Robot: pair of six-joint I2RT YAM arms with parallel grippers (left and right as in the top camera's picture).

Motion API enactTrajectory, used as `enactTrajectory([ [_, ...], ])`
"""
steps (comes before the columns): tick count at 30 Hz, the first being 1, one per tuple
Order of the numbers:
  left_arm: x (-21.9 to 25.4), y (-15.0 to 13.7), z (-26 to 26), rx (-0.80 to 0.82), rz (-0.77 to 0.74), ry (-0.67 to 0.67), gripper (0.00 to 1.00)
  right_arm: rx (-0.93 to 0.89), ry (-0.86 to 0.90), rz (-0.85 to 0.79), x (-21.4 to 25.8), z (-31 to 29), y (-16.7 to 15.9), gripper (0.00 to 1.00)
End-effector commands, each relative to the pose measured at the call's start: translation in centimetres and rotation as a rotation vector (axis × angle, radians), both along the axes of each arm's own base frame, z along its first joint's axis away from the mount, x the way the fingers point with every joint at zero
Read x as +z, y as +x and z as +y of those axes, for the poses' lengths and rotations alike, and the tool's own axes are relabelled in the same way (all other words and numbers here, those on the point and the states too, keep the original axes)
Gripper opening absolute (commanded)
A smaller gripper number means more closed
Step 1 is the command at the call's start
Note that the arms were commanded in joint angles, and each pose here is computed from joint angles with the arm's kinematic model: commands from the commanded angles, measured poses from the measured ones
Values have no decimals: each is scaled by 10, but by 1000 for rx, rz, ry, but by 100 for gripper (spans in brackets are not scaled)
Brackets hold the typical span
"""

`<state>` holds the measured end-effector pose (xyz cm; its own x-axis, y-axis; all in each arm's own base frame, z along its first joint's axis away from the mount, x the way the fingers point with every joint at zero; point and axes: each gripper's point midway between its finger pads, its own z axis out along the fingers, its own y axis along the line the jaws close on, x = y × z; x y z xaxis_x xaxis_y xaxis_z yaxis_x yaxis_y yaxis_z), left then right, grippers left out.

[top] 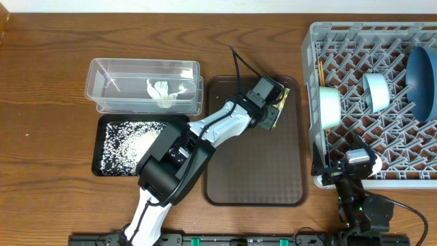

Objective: Sort waste into correct bins and load items into the dishwasher rack
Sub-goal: 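Carry the wrapper to the clear container and release it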

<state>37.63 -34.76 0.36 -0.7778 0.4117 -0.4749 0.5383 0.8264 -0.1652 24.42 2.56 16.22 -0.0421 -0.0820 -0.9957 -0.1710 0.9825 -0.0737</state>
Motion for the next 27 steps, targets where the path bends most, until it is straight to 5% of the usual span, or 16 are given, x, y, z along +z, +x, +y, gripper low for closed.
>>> enactTrajectory([
  [1, -19, -15, 14, 25, 80, 42, 6, -6, -5, -2, -1, -2, 0, 99],
  [8, 71, 8, 40, 126, -34, 7, 6, -6, -5, -2, -1, -2, 0, 99],
  [15, 162, 34, 153, 403, -234, 158, 6, -6, -5, -2, -1, -2, 0, 99],
  [24, 143, 54, 266, 645, -145, 253, 7, -6, -5, -2, -1, -2, 0, 99],
  [27, 141, 56, 282, 680, -130, 260, 17, -6, -5, -2, -1, -2, 0, 99],
])
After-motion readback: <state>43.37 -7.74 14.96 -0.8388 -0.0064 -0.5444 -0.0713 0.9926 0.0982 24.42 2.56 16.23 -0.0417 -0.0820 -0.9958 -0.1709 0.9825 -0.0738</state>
